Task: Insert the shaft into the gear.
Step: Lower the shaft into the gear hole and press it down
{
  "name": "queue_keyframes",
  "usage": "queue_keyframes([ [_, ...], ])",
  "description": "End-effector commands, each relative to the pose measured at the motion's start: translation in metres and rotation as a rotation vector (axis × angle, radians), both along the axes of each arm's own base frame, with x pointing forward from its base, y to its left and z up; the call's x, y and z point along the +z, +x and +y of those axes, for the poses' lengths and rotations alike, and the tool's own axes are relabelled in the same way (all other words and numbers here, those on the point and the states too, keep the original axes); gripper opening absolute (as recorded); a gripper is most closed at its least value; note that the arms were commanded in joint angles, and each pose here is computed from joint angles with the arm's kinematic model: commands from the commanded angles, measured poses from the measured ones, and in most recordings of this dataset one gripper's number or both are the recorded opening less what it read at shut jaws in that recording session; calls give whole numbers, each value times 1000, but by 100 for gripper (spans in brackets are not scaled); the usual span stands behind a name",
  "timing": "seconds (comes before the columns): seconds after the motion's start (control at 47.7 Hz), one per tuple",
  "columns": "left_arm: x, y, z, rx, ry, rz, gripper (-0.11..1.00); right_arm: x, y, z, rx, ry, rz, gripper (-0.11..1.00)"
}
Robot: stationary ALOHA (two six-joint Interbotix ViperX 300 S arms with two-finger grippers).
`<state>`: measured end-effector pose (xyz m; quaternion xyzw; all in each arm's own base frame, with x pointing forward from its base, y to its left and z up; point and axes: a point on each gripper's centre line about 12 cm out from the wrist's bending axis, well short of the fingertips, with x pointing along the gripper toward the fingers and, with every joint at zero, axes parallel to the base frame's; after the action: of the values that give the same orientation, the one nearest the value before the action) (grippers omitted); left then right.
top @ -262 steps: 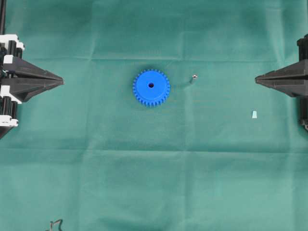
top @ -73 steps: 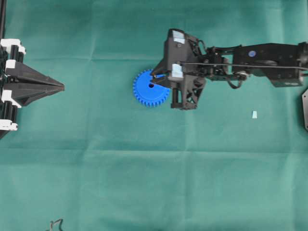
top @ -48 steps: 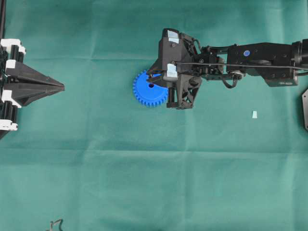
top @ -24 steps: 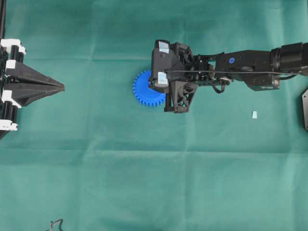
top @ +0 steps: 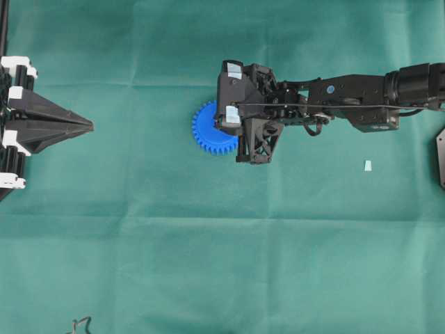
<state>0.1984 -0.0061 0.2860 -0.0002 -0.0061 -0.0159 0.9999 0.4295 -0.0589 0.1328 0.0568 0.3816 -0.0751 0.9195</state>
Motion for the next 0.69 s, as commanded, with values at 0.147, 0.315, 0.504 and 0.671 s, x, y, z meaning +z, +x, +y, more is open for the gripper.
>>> queue_keyframes([
  [0.147, 11, 3, 0, -2, 1, -28, 0, 8, 1, 1, 1, 0, -20, 17],
  [0.315, 12, 3, 0, -2, 1, -31, 0, 8, 2, 0, -2, 0, -26, 30],
  [0.504, 11, 3, 0, -2, 1, -26, 0, 10, 4, 1, -1, -2, -49, 86],
  [0.671, 11, 3, 0, -2, 1, -28, 0, 10, 4, 0, -3, -2, -49, 96],
])
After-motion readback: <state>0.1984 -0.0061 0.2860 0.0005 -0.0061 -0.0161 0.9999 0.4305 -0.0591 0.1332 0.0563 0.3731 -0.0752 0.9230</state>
